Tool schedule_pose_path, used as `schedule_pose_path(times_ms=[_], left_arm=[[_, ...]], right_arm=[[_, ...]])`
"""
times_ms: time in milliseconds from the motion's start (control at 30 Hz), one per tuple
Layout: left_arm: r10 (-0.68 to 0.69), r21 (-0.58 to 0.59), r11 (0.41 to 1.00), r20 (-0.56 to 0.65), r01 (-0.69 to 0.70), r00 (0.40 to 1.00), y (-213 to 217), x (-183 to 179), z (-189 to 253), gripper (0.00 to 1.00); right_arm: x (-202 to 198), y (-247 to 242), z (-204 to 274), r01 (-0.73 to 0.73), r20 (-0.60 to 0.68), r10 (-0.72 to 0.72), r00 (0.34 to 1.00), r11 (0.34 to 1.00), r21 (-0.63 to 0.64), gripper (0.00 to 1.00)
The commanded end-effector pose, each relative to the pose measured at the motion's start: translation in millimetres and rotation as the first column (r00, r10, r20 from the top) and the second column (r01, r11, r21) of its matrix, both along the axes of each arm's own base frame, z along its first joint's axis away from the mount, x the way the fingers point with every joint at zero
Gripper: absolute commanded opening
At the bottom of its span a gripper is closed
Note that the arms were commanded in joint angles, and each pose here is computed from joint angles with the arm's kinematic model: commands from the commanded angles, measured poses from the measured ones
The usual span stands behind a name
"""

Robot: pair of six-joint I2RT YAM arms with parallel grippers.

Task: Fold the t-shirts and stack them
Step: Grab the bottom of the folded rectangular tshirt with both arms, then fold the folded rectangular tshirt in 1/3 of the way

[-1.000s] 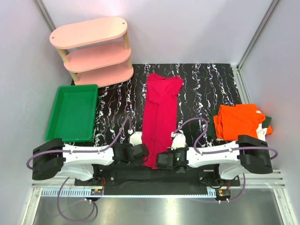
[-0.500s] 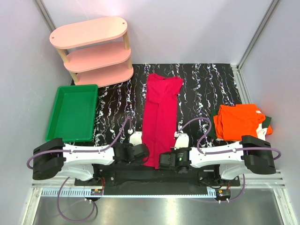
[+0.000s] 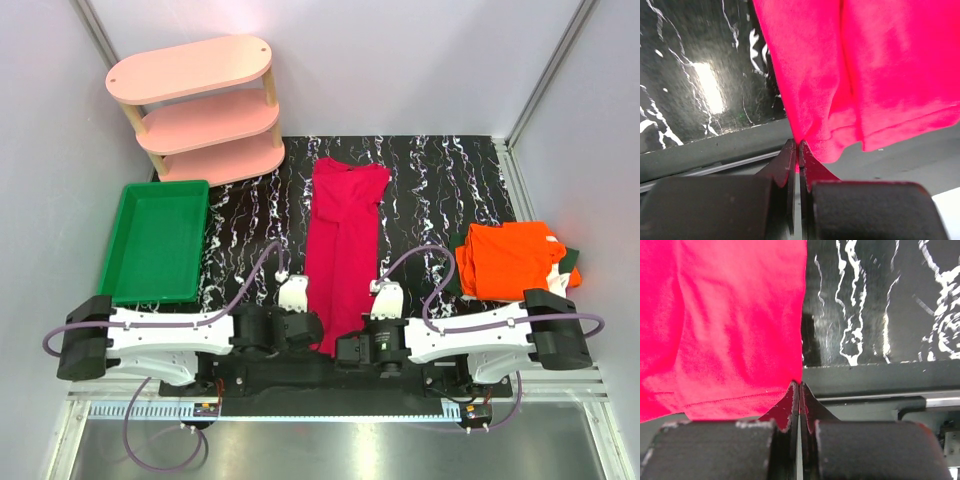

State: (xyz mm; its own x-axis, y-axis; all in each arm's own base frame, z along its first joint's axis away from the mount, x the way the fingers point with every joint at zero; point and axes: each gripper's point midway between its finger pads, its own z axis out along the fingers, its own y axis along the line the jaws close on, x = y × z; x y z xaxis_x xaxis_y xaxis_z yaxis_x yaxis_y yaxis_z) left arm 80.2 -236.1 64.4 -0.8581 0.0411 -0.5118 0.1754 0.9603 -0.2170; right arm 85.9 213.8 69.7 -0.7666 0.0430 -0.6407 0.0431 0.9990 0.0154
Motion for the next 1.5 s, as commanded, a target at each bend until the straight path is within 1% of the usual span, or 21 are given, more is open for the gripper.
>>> schedule_pose_path(times_ms=[0,133,333,500,533,600,633,667,700,733,800,900,933,967,1033,1067,1133,1167,1233,1333,1467], left_arm=[[0.043,-0.04,0.998,0.121,-0.038,0.992,-2,21,43,0.0],[0.045,-0.027,0.999,0.177,-0.041,0.983,-4,33,61,0.0],[0.071,0.009,0.997,0.224,-0.075,0.972,2,59,70,0.0],[0.099,0.024,0.994,0.254,-0.108,0.962,9,87,76,0.0],[0.085,0.033,0.995,0.254,-0.097,0.963,10,91,76,0.0],[0.115,0.02,0.992,0.263,-0.125,0.958,10,107,80,0.0],[0.097,0.034,0.993,0.266,-0.11,0.959,11,112,81,0.0],[0.117,0.039,0.99,0.269,-0.133,0.956,13,123,82,0.0],[0.1,0.037,0.993,0.275,-0.115,0.956,9,129,84,0.0],[0.119,0.043,0.99,0.275,-0.136,0.954,13,140,84,0.0],[0.101,0.053,0.991,0.277,-0.12,0.956,7,154,85,0.0],[0.109,0.058,0.99,0.282,-0.13,0.953,2,181,87,0.0],[0.124,0.075,0.986,0.27,-0.15,0.955,4,192,80,0.0],[0.132,0.052,0.987,0.283,-0.153,0.95,-1,202,88,0.0],[0.134,0.069,0.985,0.271,-0.158,0.953,-2,219,82,0.0],[0.142,0.05,0.985,0.284,-0.163,0.948,-7,229,88,0.0],[0.156,0.064,0.982,0.267,-0.179,0.951,-5,245,80,0.0],[0.167,0.04,0.982,0.277,-0.185,0.946,-9,255,87,0.0],[0.172,0.045,0.981,0.258,-0.19,0.951,-8,269,80,0.0],[0.176,0.029,0.981,0.261,-0.189,0.949,-14,289,84,0.0],[0.163,0.034,0.984,0.25,-0.176,0.954,-21,303,78,0.0]], right_arm=[[22,-6,40,0.024,0.145,-0.028,0.989,0.999,0.03,0.0],[35,-12,51,0.046,0.168,-0.051,0.984,0.998,0.034,0.0],[66,-28,67,0.093,0.207,-0.096,0.974,0.995,0.028,0.0],[93,-29,74,0.081,0.224,-0.084,0.971,0.996,0.025,0.0],[100,-33,76,0.081,0.227,-0.079,0.971,0.997,0.001,0.0],[112,-28,79,0.083,0.233,-0.086,0.969,0.996,0.02,0.0],[122,-35,80,0.089,0.233,-0.085,0.969,0.996,-0.007,0.0],[129,-29,81,0.086,0.235,-0.087,0.968,0.996,0.014,0.0],[141,-37,82,0.097,0.236,-0.091,0.967,0.995,-0.013,0.0],[151,-31,85,0.095,0.243,-0.096,0.965,0.995,0.018,0.0],[166,-31,87,0.076,0.236,-0.075,0.969,0.997,0.003,0.0],[200,-32,89,0.093,0.239,-0.092,0.967,0.996,0.008,0.0],[216,-36,86,0.121,0.238,-0.12,0.964,0.993,0.008,0.0],[225,-32,91,0.12,0.247,-0.121,0.961,0.993,0.02,0.0],[242,-28,85,0.11,0.239,-0.108,0.965,0.994,0.005,0.0],[253,-29,90,0.123,0.247,-0.123,0.961,0.992,0.017,0.0],[267,-26,80,0.122,0.228,-0.12,0.966,0.993,0.008,0.0],[277,-28,82,0.136,0.231,-0.137,0.963,0.99,0.019,0.0],[287,-24,74,0.132,0.219,-0.134,0.967,0.991,0.022,0.0],[299,-25,69,0.141,0.212,-0.144,0.967,0.99,0.031,0.0],[308,-32,59,0.159,0.196,-0.161,0.967,0.987,0.029,0.0]])
